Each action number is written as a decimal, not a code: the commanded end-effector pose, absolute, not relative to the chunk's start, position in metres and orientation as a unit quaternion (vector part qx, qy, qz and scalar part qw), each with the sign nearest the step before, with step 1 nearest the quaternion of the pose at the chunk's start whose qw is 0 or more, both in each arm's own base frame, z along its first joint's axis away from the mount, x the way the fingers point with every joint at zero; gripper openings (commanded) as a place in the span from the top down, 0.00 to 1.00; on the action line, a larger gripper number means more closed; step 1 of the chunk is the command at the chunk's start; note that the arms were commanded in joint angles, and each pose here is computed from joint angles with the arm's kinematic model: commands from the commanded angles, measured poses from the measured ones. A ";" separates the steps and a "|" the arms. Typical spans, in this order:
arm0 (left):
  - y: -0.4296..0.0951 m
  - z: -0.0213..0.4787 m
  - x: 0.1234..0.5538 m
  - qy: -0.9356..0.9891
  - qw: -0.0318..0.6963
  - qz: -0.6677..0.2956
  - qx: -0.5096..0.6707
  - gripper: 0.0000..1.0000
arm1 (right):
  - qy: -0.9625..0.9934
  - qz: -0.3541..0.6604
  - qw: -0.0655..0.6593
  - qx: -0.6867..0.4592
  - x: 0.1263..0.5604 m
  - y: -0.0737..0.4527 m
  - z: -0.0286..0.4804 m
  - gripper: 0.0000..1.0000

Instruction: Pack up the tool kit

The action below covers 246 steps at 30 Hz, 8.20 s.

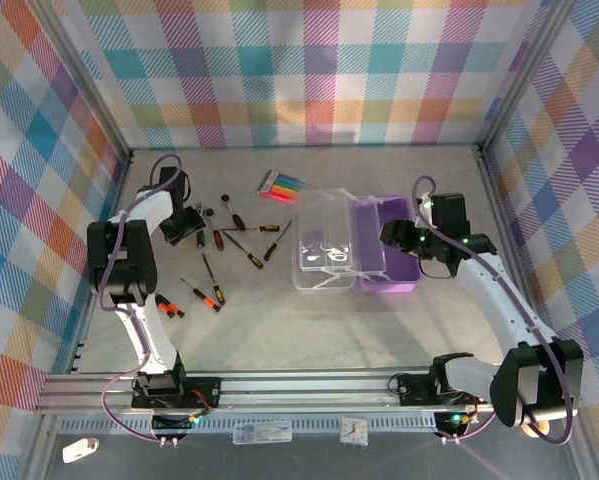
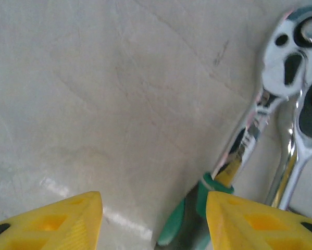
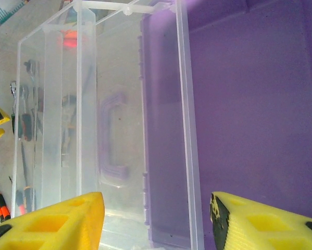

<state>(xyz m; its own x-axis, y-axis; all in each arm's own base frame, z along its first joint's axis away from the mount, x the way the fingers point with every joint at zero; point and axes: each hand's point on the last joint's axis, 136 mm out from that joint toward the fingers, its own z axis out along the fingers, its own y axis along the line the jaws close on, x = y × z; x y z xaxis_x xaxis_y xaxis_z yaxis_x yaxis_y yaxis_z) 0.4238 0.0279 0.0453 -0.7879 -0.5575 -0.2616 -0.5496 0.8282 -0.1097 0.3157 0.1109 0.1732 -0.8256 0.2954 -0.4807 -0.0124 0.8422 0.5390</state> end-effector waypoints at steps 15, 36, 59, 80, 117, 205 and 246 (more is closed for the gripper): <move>0.010 0.044 0.417 0.955 0.134 -0.013 -0.266 0.47 | 0.913 0.296 0.269 0.077 0.321 0.126 0.162 0.46; -0.002 0.009 0.410 0.959 0.106 -0.021 -0.263 0.86 | 0.915 0.287 0.276 0.074 0.319 0.123 0.173 0.48; -0.022 0.085 0.395 0.947 0.202 -0.056 -0.242 1.00 | 0.911 0.293 0.280 0.072 0.318 0.124 0.181 0.48; -0.109 0.144 0.390 0.946 0.250 -0.147 -0.146 1.00 | 0.899 0.322 0.294 0.043 0.319 0.136 0.217 0.47; -0.345 0.240 0.328 0.880 0.299 -0.347 0.123 1.00 | 0.851 0.472 0.228 0.003 0.372 0.264 0.238 0.46; -0.186 0.228 0.329 0.903 0.412 -0.116 -0.031 0.00 | 0.971 0.200 0.102 0.076 0.393 0.118 0.046 0.81; -0.110 0.279 0.318 0.874 0.482 0.028 -0.051 0.02 | 0.936 0.187 0.287 0.088 0.350 0.090 0.199 0.55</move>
<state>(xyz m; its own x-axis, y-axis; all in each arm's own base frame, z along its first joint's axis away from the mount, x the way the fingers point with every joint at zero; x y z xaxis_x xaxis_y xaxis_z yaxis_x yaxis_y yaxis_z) 0.3117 -0.1346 0.2709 -0.5482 -0.1203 -0.8276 -0.0322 0.9919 -0.1229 0.3567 0.0795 0.1975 -0.8140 0.2706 -0.5139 0.0866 0.9315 0.3534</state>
